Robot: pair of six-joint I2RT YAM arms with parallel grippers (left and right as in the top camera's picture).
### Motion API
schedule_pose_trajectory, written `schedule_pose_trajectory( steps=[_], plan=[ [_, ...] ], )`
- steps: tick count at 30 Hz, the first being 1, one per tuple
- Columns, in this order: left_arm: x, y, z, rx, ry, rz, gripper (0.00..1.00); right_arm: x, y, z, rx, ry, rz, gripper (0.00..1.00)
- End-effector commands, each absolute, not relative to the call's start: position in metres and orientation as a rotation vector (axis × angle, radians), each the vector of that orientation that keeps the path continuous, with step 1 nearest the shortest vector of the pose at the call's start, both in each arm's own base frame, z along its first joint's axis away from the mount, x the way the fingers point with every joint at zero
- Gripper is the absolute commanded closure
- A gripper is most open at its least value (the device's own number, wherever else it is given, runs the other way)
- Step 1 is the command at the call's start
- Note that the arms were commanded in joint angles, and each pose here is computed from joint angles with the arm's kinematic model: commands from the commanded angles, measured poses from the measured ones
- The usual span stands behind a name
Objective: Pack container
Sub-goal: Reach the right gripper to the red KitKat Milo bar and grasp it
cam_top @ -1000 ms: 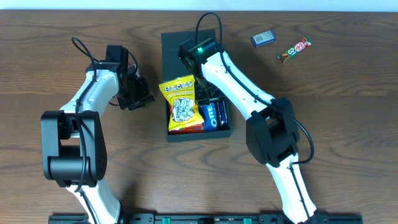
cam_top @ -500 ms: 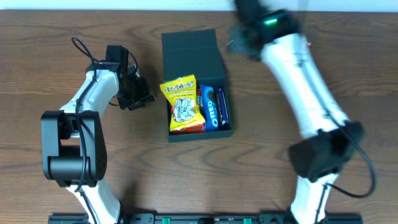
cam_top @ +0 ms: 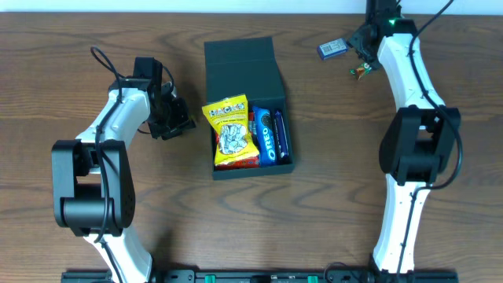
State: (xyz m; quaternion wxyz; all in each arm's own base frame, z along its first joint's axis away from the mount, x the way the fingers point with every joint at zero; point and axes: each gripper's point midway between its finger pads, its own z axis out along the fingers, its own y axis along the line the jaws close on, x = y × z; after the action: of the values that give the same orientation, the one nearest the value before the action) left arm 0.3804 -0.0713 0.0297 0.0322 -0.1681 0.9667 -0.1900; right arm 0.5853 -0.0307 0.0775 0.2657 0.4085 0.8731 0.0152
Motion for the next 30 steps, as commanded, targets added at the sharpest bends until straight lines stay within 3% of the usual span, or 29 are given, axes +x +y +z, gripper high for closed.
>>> schedule_pose_trajectory(
  steps=[1, 13, 19, 30],
  plan=[
    [0.381, -0.069, 0.034, -0.492, 2.968, -0.578, 0.59, 0.583, -0.052, 0.061, 1.292, 2.287, 0.051, 0.41],
    [0.382, -0.069, 0.034, -0.490, 2.965, -0.573, 0.57, 0.588, -0.068, 0.034, 1.381, 2.290, 0.165, 0.43],
    [0.382, -0.069, 0.034, -0.490, 2.964, -0.573, 0.55, 0.600, -0.061, 0.037, 1.262, 2.308, 0.184, 0.42],
    [0.382, -0.069, 0.034, -0.490, 2.965, -0.574, 0.55, 0.584, -0.063, 0.020, 1.344, 2.356, 0.159, 0.43]
  ],
)
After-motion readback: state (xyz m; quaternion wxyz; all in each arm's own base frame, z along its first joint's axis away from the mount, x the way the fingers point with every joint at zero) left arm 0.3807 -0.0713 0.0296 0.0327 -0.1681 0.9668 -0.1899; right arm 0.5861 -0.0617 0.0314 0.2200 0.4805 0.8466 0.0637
